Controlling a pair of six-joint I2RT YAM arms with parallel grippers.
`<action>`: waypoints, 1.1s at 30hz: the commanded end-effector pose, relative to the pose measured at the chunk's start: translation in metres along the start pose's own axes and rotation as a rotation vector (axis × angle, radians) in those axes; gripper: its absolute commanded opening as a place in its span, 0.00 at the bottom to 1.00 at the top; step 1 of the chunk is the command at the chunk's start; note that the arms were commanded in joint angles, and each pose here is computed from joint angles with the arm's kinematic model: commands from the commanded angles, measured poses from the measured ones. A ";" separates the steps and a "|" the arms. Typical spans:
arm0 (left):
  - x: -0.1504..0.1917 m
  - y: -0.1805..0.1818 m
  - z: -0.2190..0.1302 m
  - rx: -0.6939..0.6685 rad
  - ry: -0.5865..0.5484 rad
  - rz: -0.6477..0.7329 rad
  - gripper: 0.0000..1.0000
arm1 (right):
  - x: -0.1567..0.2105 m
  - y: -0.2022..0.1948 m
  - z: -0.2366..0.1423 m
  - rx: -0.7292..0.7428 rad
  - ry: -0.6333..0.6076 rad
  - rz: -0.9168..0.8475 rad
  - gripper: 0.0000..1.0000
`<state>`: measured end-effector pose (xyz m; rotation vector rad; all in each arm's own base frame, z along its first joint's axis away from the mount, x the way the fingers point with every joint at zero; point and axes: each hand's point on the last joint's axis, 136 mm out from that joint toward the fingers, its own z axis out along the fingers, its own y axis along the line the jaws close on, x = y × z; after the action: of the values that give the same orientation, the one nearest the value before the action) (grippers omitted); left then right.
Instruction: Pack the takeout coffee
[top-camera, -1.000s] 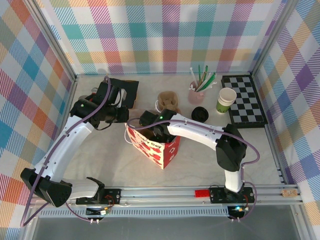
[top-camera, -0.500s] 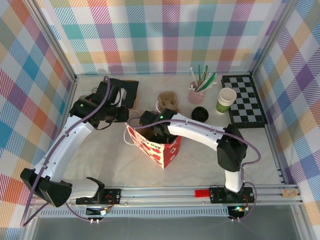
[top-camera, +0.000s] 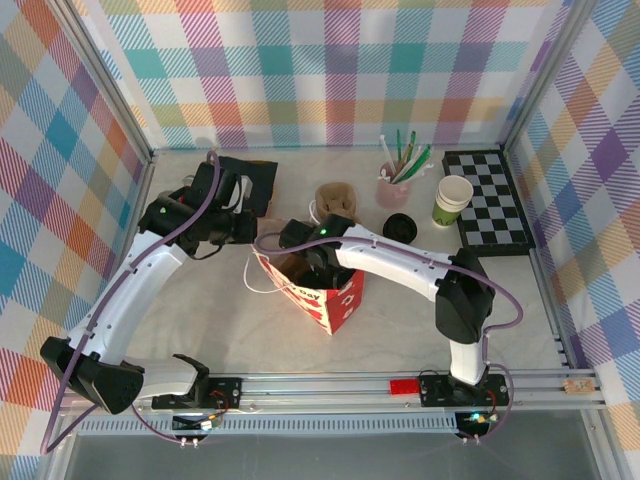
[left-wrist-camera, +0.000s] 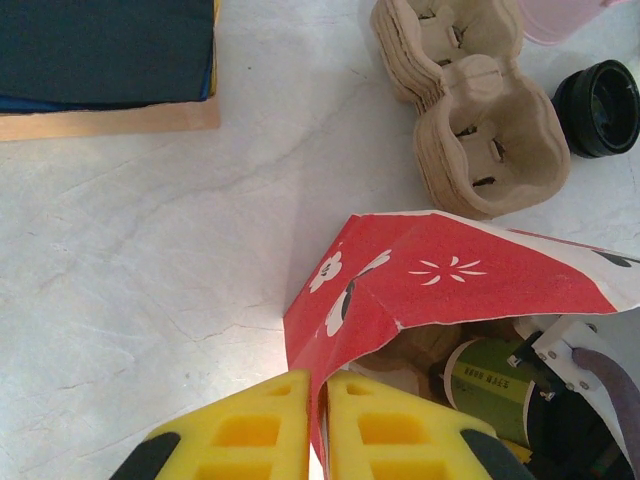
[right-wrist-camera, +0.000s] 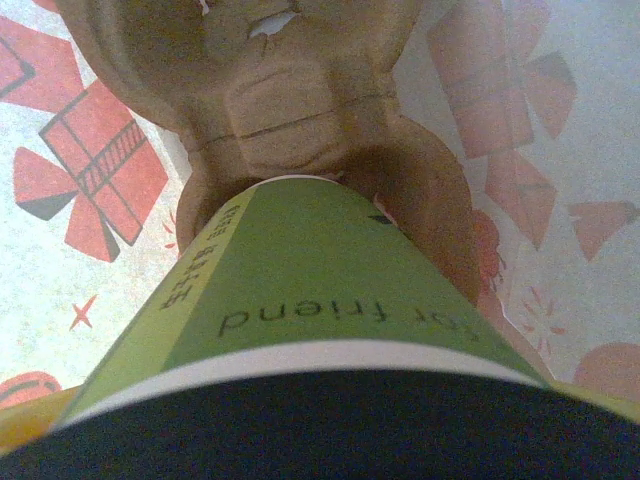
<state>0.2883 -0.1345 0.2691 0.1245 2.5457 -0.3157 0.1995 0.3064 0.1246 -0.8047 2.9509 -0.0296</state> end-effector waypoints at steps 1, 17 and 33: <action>-0.013 0.004 -0.010 -0.015 -0.048 -0.013 0.13 | 0.004 -0.002 -0.015 0.001 -0.007 0.013 0.42; -0.011 0.003 -0.007 -0.010 -0.033 -0.013 0.13 | 0.003 0.001 -0.022 -0.027 -0.026 0.011 0.43; -0.011 0.004 -0.008 -0.019 -0.034 -0.013 0.13 | 0.004 -0.003 -0.033 -0.016 -0.032 0.011 0.43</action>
<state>0.2895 -0.1350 0.2708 0.1242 2.5423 -0.3167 0.1994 0.3063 0.1390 -0.8001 2.9380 -0.0087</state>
